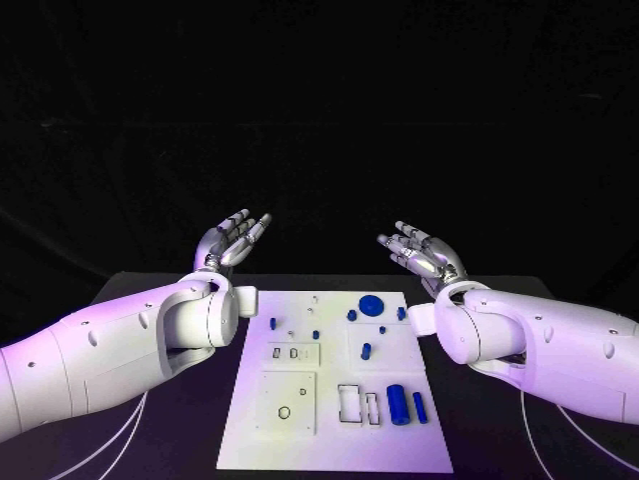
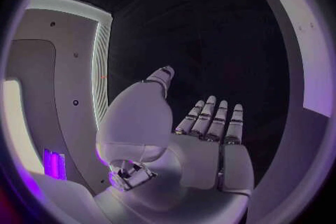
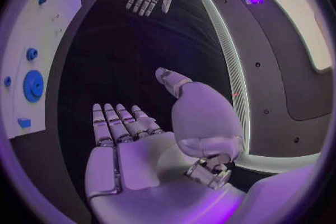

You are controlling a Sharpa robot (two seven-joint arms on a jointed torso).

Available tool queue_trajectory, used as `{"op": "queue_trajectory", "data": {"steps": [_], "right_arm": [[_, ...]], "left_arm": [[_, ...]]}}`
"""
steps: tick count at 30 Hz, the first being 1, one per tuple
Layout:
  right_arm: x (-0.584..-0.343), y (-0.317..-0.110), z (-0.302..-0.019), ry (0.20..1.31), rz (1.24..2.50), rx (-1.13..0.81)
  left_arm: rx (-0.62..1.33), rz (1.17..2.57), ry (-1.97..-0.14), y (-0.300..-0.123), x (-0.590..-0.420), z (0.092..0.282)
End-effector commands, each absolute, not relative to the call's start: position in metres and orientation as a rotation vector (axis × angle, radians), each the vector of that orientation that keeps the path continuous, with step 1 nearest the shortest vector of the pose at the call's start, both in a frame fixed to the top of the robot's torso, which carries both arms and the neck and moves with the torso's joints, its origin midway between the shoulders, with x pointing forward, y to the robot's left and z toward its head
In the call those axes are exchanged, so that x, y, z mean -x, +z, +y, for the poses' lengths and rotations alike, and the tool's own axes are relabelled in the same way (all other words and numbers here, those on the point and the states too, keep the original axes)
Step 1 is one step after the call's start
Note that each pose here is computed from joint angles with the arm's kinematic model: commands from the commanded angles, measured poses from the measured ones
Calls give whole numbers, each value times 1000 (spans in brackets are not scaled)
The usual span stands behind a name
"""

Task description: Assemble the parts on the task board

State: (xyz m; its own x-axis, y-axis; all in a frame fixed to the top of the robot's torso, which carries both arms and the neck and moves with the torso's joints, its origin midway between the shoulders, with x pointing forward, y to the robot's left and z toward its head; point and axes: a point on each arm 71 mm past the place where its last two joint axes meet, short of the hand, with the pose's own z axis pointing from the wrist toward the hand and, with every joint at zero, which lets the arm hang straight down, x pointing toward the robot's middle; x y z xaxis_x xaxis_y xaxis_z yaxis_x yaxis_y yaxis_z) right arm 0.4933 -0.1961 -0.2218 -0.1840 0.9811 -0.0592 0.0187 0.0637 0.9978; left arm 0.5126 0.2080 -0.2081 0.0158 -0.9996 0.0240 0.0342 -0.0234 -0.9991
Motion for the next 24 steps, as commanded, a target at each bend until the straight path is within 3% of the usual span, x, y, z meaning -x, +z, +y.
{"op": "queue_trajectory", "data": {"steps": [1,8,9,24], "right_arm": [[-495,-222,-185,1397,1562,-986],[-498,-222,-185,1408,1612,-950],[-514,-202,-211,1161,1536,-623],[-525,-183,-209,893,1687,-125]], "left_arm": [[1209,1161,-1300,-207,-513,204],[1209,1161,-1300,-207,-513,204],[1129,1204,-1325,-195,-511,217],[1044,1300,-1444,-175,-495,211]]}}
